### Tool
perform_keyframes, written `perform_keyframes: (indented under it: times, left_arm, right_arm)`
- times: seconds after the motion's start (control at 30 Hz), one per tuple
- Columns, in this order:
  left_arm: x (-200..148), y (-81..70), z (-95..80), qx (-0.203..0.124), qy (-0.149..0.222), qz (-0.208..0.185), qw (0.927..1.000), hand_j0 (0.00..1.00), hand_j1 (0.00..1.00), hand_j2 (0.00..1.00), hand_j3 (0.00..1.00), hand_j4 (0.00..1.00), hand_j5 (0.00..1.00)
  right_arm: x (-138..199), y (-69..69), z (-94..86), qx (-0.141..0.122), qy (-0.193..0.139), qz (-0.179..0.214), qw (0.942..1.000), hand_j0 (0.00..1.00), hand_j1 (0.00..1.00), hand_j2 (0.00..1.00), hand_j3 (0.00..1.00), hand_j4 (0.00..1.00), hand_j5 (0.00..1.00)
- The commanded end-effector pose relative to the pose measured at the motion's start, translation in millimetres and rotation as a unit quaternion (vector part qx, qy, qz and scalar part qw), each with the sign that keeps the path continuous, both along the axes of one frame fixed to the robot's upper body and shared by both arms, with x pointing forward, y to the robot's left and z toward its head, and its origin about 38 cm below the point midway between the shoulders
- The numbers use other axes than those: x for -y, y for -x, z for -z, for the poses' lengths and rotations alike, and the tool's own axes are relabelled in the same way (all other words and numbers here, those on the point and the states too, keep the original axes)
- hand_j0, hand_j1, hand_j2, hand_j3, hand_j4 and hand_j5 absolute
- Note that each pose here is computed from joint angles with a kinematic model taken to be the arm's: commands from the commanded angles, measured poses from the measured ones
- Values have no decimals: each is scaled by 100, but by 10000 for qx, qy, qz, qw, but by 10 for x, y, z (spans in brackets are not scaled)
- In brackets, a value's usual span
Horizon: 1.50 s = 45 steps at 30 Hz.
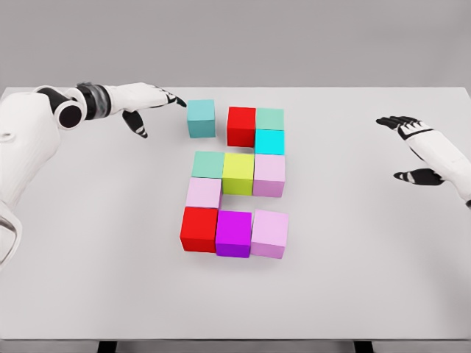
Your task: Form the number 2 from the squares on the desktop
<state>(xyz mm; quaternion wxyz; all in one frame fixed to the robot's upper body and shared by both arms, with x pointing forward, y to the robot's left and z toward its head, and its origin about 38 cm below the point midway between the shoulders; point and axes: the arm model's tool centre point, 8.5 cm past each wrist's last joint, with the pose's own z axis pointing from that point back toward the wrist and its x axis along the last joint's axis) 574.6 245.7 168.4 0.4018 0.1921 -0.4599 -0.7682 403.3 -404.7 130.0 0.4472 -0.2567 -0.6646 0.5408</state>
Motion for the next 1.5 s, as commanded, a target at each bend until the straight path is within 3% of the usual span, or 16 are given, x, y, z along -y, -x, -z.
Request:
perform_keyframes:
  times: [0.0,0.17,0.57,1.47]
  left_arm:
    - [62,-2,0,-35,37,31,10000,96,96,96,96,96,96]
    - [79,-1,2,-52,44,42,10000,96,96,96,96,96,96]
    - [263,5,1,-31,111,212,9997,96,96,96,96,96,96]
    - [111,31,50,-145,-22,121,9998,96,96,96,96,96,96]
  right_arm:
    - [-30,-5,9,11,-74,-5,10000,100,100,100,100,100,100]
    - [-25,41,83,-119,25,-38,9999,100,100,100,100,100,100]
    - [-80,92,74,-102,83,-157,9998,100,100,100,100,100,100]
    - [-80,93,81,-112,85,-156,9998,100,100,100,100,100,100]
